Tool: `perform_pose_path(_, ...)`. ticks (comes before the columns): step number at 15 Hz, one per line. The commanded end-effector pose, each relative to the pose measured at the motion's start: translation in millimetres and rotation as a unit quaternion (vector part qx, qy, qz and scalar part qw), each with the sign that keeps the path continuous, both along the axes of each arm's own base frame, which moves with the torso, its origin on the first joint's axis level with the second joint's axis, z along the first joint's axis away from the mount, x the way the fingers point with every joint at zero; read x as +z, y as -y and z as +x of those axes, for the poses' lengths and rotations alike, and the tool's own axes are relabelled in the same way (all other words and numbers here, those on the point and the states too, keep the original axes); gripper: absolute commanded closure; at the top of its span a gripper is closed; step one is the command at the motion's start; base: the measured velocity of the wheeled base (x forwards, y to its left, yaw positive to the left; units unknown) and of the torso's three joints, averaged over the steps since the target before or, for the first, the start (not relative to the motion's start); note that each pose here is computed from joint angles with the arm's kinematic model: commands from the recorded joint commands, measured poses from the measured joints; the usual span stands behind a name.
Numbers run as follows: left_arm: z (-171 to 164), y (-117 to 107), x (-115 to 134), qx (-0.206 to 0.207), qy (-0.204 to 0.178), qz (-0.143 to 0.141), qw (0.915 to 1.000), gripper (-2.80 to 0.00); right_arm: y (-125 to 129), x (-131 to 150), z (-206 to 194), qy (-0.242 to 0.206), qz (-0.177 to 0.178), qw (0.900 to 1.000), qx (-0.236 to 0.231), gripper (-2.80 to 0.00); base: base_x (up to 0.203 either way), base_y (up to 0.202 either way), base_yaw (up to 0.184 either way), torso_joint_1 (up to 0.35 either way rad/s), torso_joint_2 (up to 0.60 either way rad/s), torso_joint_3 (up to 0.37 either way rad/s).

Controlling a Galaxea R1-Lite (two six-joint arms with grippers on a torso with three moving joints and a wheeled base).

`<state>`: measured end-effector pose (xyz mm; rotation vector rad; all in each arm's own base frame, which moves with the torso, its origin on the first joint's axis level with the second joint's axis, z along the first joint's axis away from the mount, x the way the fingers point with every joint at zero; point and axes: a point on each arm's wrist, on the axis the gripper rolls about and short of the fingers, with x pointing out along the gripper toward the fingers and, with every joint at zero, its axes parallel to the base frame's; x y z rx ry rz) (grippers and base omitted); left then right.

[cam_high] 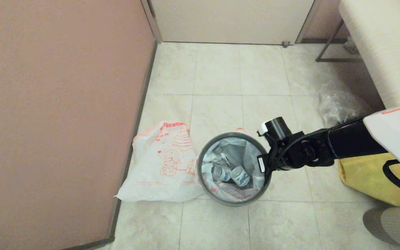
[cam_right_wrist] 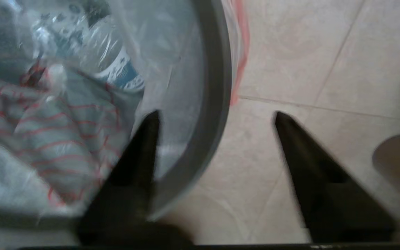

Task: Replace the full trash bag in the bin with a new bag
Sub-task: Place the trash can ring on the floor

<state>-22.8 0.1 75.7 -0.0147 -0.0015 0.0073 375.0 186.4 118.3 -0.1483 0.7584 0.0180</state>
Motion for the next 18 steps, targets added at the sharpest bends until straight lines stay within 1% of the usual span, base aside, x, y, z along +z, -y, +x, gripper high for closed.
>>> perform_pose_path(1, 0.0, 0.0, 0.1, 0.000, 0.001, 0.000, 1.0000, 0.00, -4.1, -8.5, 7.3, 0.001, 0.001, 1.000, 0.000, 0.00, 0.000, 0.000, 0.000, 0.000, 0.00, 0.000)
perform_pose_path(5, 0.0, 0.0, 0.1, 0.000, 0.001, 0.000, 1.0000, 0.00, -7.7, -9.6, 14.2, 0.006, 0.001, 1.000, 0.001, 0.00, 0.000, 0.000, 0.000, 0.000, 0.00, 0.000)
perform_pose_path(8, 0.0, 0.0, 0.0, 0.000, 0.000, 0.000, 1.0000, 0.00, -3.2, -7.8, 13.8, 0.006, 0.000, 1.000, -0.006, 0.00, 0.000, 0.000, 0.000, 0.000, 0.00, 0.000)
perform_pose_path(12, 0.0, 0.0, 0.0, 0.000, 0.000, 0.000, 1.0000, 0.00, 2.1, 20.5, -4.3, 0.025, 0.011, 1.000, -0.003, 0.00, 0.000, 0.000, 0.000, 0.000, 0.00, 0.000)
perform_pose_path(16, 0.0, 0.0, 0.1, 0.000, 0.001, 0.000, 1.0000, 0.00, 12.1, 50.6, -36.2, 0.027, 0.014, 1.000, 0.001, 0.00, 0.000, 0.000, 0.000, 0.000, 0.00, 0.000)
perform_pose_path(18, 0.0, 0.0, 0.0, 0.000, 0.000, 0.000, 1.0000, 0.00, 15.5, 67.2, -58.3, 0.030, 0.028, 0.999, 0.002, 0.00, 0.000, 0.000, 0.000, 0.000, 0.00, 0.000)
